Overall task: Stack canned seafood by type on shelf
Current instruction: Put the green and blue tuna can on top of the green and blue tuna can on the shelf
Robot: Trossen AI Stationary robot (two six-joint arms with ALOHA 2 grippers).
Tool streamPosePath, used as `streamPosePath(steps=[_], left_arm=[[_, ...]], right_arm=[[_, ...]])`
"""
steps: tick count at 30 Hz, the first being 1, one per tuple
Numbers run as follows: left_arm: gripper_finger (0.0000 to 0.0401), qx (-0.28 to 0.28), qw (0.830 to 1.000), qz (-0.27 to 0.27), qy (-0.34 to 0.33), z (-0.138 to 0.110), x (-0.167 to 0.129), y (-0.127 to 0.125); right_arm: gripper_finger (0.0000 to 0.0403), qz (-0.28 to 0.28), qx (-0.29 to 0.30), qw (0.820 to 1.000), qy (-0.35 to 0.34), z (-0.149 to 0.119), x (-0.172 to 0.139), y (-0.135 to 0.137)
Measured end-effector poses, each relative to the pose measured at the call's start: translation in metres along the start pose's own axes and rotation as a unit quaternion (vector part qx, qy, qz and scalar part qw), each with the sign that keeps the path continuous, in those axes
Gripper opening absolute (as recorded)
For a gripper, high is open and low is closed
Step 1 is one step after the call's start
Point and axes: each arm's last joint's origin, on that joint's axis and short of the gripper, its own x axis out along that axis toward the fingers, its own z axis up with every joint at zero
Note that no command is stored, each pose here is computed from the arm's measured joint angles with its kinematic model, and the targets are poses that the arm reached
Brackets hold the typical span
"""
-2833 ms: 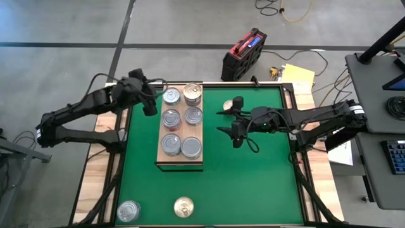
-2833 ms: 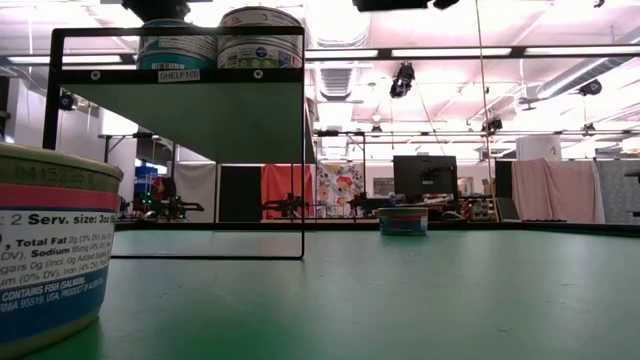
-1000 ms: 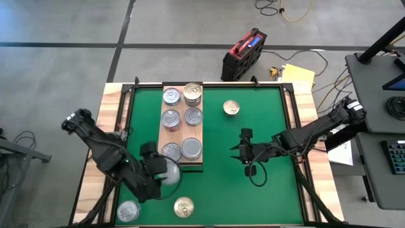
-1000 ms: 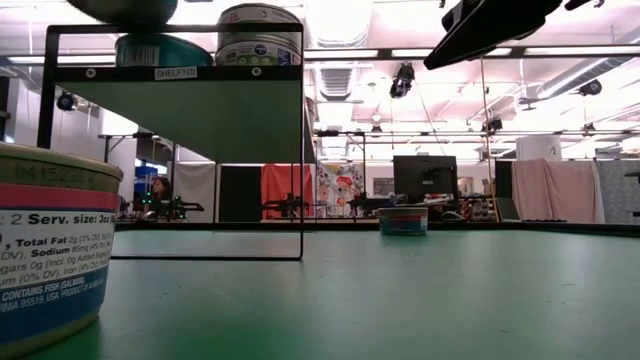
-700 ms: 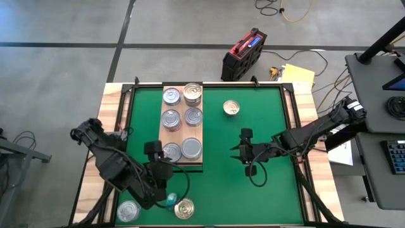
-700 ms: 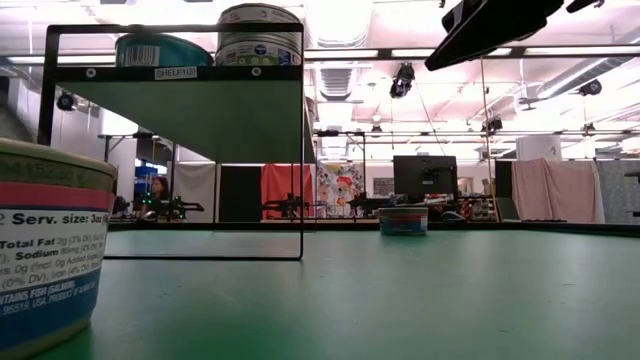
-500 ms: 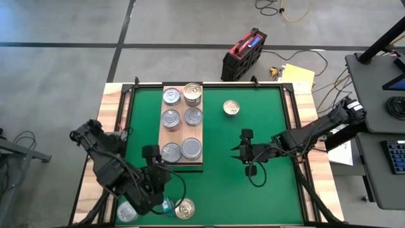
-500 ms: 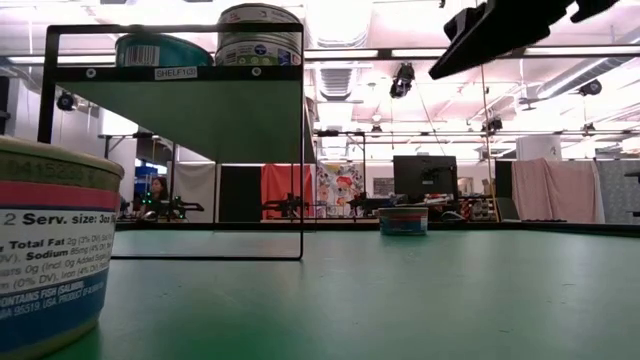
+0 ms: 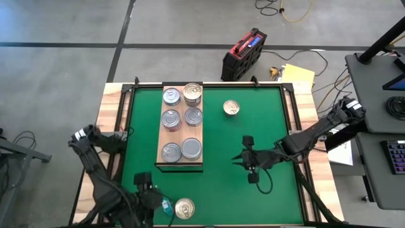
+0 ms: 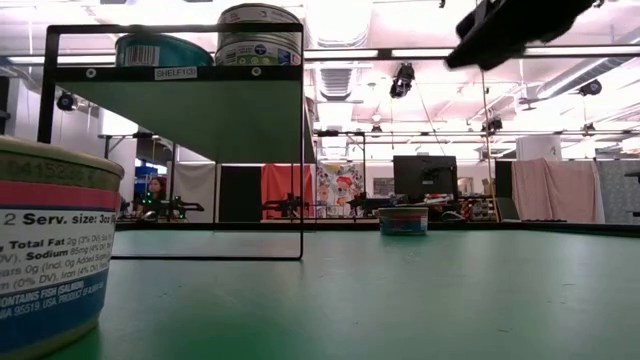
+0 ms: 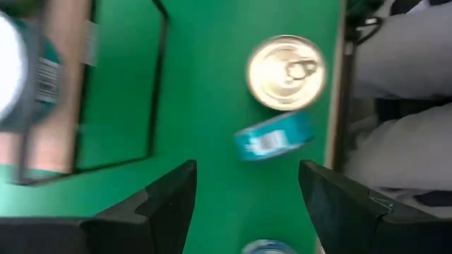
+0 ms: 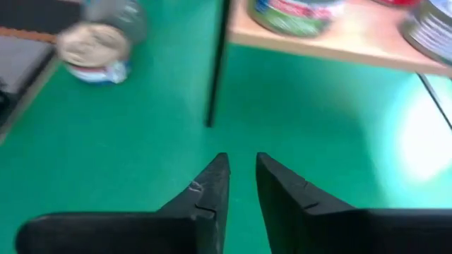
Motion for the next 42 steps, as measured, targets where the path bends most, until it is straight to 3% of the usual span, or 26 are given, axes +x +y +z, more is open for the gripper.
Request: streamPosePath(steps=[8, 14, 20, 24, 29, 34, 42], left_arm=[[0.0232, -0.011, 1.000, 0.005, -0.006, -0.015, 0.014, -0.025], [0.0232, -0.012, 1.000, 0.026, 0.007, -0.018, 0.033, -0.036], [0.0232, 0.039, 0.997, 0.059, -0.009, -0.019, 0.047, -0.041], [0.0232, 0.037, 0.997, 0.064, -0.001, -0.013, 0.050, -0.037], [0.0232, 0.144, 0.987, 0.065, 0.013, -0.013, 0.051, -0.037], [0.0232, 0.211, 0.974, 0.077, 0.037, -0.012, 0.054, -0.031], [0.0232, 0.287, 0.953, 0.036, 0.095, 0.004, 0.065, -0.020]], right_arm=[[0.0013, 0.037, 0.006, 0.999, -0.030, 0.003, -0.007, 0.020], [0.0009, 0.051, 0.032, 0.998, -0.030, 0.002, -0.010, 0.027], [0.0009, 0.060, 0.026, 0.997, -0.029, 0.000, -0.013, 0.032], [0.0009, 0.061, 0.028, 0.997, -0.028, 0.000, -0.013, 0.033], [0.0009, 0.061, 0.017, 0.998, -0.026, 0.000, -0.013, 0.033], [0.0009, 0.062, 0.013, 0.998, -0.026, 0.000, -0.013, 0.033], [0.0009, 0.060, 0.014, 0.998, -0.026, 0.000, -0.013, 0.033]])
